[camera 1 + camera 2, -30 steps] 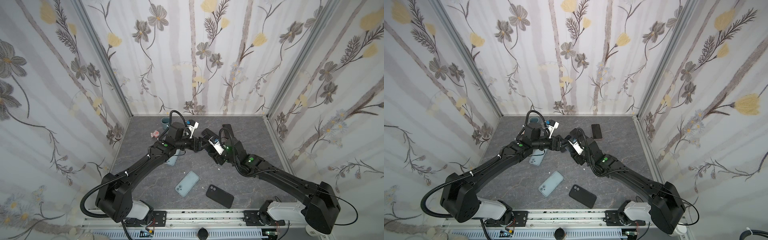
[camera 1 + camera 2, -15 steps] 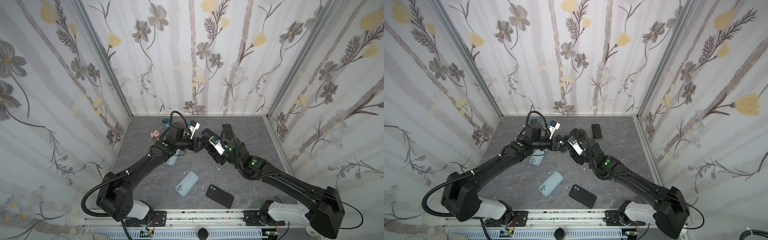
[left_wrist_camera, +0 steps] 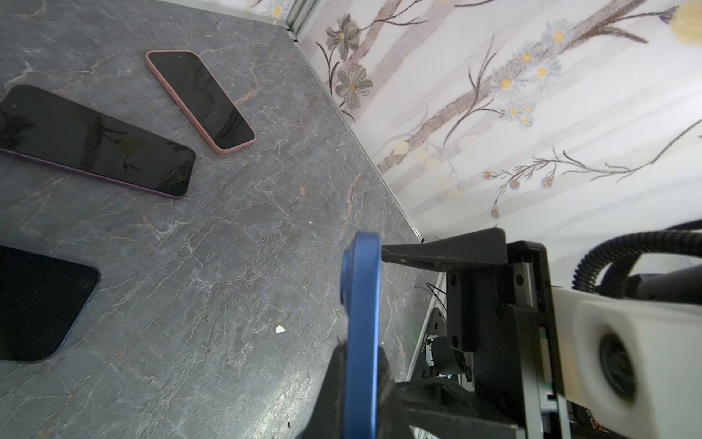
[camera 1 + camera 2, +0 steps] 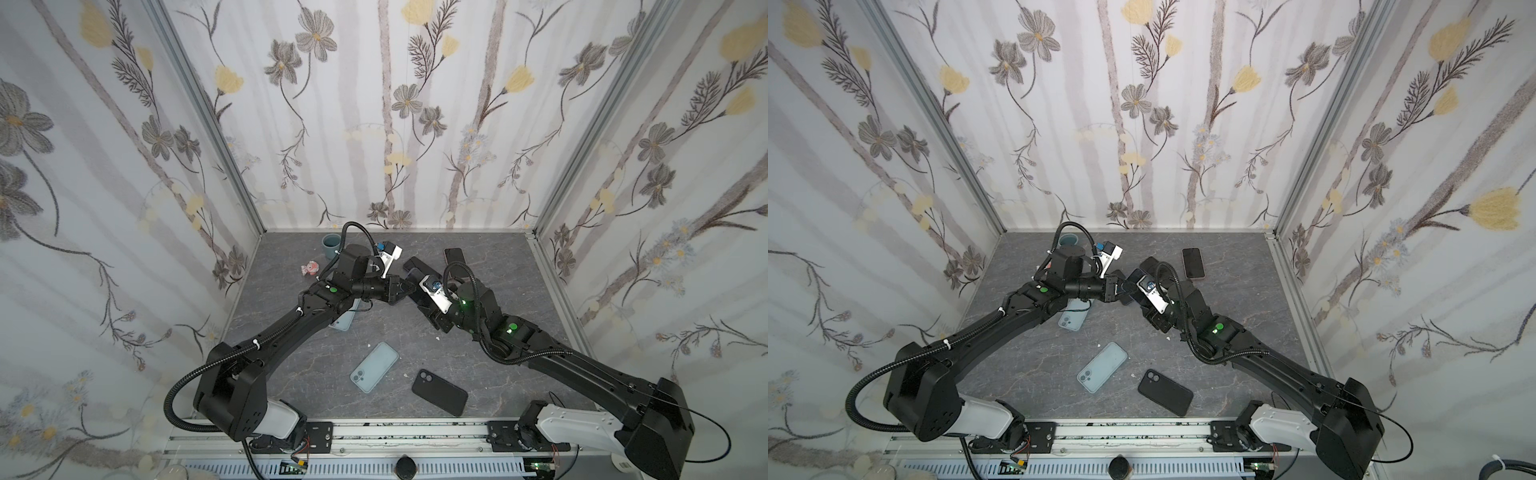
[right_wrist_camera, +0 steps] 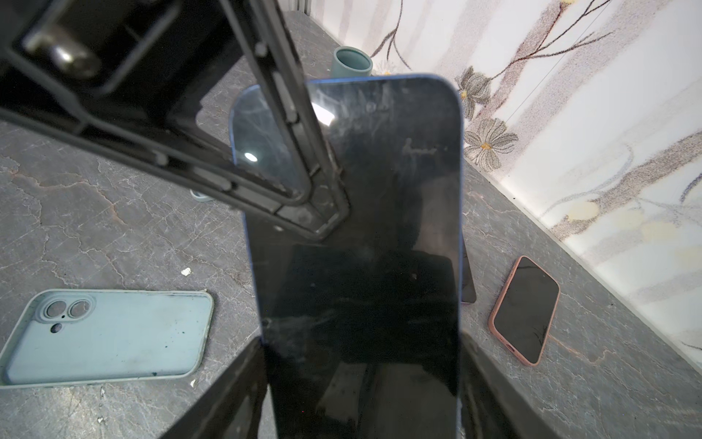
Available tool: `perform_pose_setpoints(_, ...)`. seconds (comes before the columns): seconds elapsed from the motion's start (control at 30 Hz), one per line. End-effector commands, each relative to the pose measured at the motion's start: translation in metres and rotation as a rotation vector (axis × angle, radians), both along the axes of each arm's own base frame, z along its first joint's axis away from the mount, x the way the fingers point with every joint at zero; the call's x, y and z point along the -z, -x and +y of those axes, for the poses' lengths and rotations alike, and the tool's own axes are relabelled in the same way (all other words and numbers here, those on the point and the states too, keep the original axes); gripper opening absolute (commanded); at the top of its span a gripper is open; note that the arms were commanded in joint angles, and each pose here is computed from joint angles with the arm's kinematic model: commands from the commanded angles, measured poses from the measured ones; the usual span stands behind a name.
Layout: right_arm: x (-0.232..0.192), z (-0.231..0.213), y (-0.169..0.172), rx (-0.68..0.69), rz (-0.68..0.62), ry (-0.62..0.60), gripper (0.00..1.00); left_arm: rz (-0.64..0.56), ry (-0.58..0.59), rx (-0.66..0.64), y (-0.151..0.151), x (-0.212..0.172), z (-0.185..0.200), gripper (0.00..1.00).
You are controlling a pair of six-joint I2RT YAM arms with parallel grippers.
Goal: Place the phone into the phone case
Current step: 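Raise the blue phone upright held between both grippers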
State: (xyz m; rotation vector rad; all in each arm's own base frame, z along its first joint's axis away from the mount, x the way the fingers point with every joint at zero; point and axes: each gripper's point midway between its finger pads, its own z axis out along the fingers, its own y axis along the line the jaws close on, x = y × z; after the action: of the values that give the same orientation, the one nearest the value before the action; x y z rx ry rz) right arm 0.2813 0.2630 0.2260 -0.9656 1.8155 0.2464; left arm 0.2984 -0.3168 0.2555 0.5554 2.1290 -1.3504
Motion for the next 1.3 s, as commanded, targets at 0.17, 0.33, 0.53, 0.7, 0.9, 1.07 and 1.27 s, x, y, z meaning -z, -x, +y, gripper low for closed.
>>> perform_pose_setpoints(0.17,-0.032,0.008,-0.003,-0.011,-0.071,-0.103,0.8,-0.085,0.043,-0.035,-0.005,-0.016,0.004,0.0)
perform_pose_setpoints(0.33,-0.057,0.012,-0.002,-0.006,-0.085,-0.207,1.0,-0.2,0.131,-0.077,-0.001,-0.045,0.015,0.0)
perform_pose_setpoints(0.53,-0.113,0.011,0.006,-0.012,-0.138,-0.433,1.0,-0.411,0.3,-0.194,0.01,-0.096,0.049,0.0)
perform_pose_setpoints(0.7,-0.164,-0.004,0.024,-0.039,-0.203,-0.696,1.0,-0.526,0.423,-0.208,0.029,-0.128,0.067,0.0)
perform_pose_setpoints(0.9,-0.204,-0.015,0.051,-0.169,-0.209,-0.893,0.94,-0.661,0.612,-0.171,0.068,-0.16,0.088,0.0)
perform_pose_setpoints(1.07,-0.229,-0.014,0.069,-0.27,-0.222,-0.961,0.88,-0.728,0.656,-0.192,0.079,-0.177,0.098,0.0)
perform_pose_setpoints(1.27,-0.232,-0.004,0.073,-0.335,-0.172,-0.99,0.89,-0.769,0.745,-0.198,0.088,-0.202,0.106,0.0)
